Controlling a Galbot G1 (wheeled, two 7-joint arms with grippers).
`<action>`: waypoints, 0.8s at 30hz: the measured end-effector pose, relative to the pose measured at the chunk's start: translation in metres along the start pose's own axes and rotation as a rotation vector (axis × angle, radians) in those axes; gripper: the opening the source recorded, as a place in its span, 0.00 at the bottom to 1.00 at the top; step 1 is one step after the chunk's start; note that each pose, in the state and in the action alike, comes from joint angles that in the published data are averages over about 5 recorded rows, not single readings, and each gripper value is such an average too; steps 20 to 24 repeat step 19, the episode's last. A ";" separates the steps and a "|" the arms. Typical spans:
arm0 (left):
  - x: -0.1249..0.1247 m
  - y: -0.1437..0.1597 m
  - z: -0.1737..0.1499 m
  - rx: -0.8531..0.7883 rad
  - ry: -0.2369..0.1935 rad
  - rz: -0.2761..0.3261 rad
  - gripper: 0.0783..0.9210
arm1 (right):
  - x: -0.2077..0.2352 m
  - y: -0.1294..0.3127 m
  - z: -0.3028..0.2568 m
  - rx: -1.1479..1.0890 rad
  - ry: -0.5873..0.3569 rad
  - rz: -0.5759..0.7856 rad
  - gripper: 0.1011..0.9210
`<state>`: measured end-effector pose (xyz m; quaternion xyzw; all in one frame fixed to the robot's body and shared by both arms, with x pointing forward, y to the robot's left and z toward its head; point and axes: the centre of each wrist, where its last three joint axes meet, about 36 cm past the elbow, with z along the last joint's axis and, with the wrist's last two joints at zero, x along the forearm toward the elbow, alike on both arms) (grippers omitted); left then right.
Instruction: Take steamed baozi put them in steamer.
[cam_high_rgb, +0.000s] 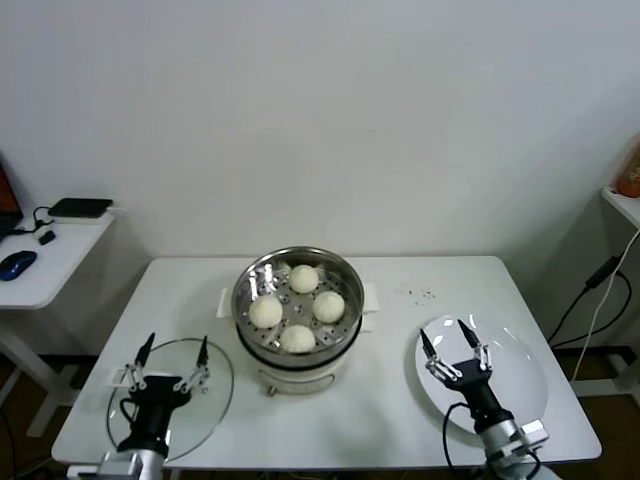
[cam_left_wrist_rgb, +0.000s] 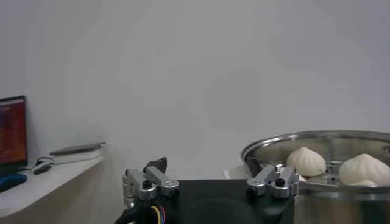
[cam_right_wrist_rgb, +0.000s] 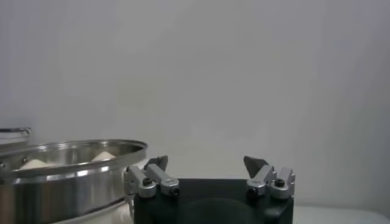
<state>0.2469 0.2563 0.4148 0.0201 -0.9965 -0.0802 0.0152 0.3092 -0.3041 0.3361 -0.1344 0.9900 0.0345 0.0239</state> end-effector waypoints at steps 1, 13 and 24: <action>0.000 0.000 0.000 0.000 0.000 0.000 0.88 | 0.002 0.000 0.001 -0.004 0.002 0.003 0.88; 0.004 0.002 0.004 -0.005 0.005 0.006 0.88 | 0.015 -0.001 0.006 -0.011 0.025 0.045 0.88; 0.005 0.002 0.007 -0.007 0.007 0.017 0.88 | 0.015 -0.003 0.004 -0.003 0.027 0.056 0.88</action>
